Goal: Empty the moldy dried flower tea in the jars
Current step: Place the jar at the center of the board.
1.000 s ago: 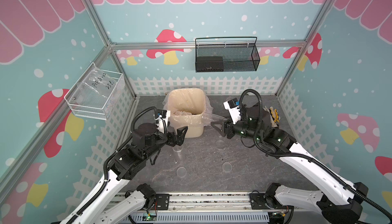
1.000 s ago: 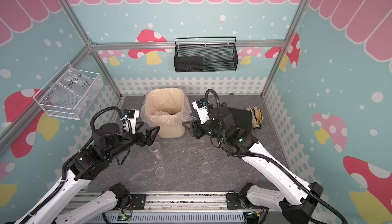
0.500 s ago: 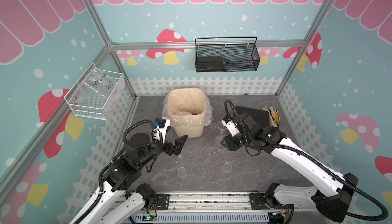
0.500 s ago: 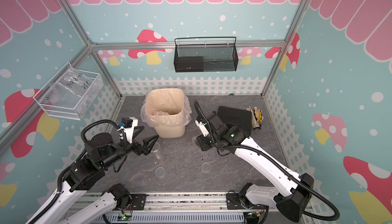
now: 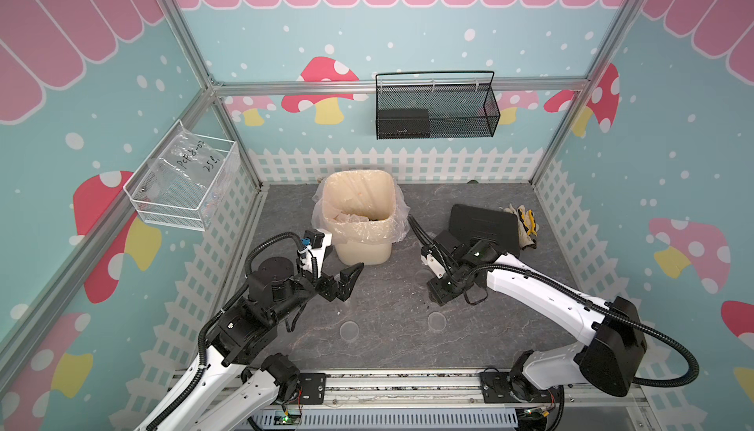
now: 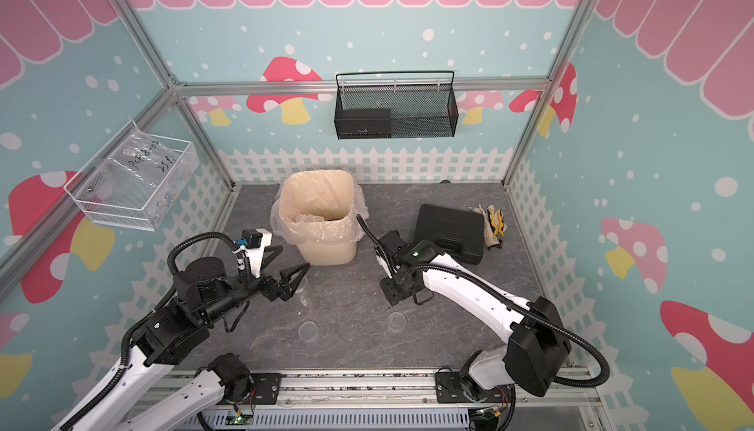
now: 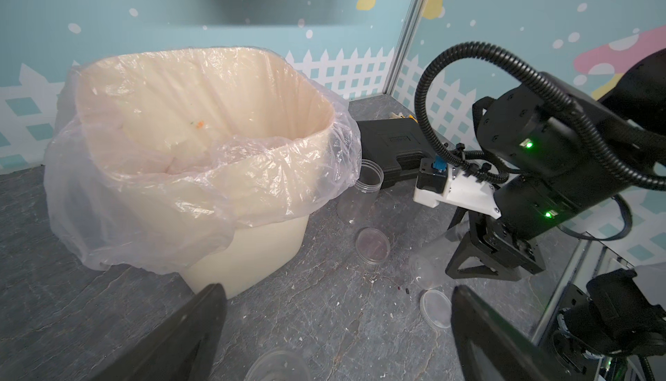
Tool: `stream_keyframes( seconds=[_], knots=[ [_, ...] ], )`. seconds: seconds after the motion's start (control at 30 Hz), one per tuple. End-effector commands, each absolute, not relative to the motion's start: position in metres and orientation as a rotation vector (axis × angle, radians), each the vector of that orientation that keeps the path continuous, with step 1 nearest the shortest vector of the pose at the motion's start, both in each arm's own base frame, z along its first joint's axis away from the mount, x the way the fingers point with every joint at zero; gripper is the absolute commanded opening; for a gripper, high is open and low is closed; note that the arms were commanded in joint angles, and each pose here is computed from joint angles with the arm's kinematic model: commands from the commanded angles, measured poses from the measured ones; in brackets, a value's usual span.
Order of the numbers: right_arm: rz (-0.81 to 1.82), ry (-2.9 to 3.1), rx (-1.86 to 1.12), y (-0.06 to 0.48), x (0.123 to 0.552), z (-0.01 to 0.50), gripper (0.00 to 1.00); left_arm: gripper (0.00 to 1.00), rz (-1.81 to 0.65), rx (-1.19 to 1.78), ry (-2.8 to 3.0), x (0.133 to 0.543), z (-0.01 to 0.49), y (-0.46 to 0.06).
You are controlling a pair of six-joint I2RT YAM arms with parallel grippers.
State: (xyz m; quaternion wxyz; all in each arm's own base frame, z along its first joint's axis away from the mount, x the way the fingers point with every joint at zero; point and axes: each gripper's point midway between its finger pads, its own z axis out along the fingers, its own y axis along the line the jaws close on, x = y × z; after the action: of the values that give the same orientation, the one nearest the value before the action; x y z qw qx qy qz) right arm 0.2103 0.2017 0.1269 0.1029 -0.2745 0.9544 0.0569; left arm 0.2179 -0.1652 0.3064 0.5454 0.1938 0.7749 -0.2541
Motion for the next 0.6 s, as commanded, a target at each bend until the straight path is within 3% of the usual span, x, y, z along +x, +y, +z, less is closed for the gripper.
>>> stream_keyframes(
  seconds=[0.0,0.57],
  knots=[
    [0.077,2.853,-0.851,0.193,0.208,0.112,0.22,1.00,-0.632,0.470,1.825,0.216,0.305,-0.170],
    [0.012,2.890,-0.932,0.197,0.218,0.075,0.29,1.00,-0.644,0.455,1.838,0.216,0.298,-0.170]
  ],
)
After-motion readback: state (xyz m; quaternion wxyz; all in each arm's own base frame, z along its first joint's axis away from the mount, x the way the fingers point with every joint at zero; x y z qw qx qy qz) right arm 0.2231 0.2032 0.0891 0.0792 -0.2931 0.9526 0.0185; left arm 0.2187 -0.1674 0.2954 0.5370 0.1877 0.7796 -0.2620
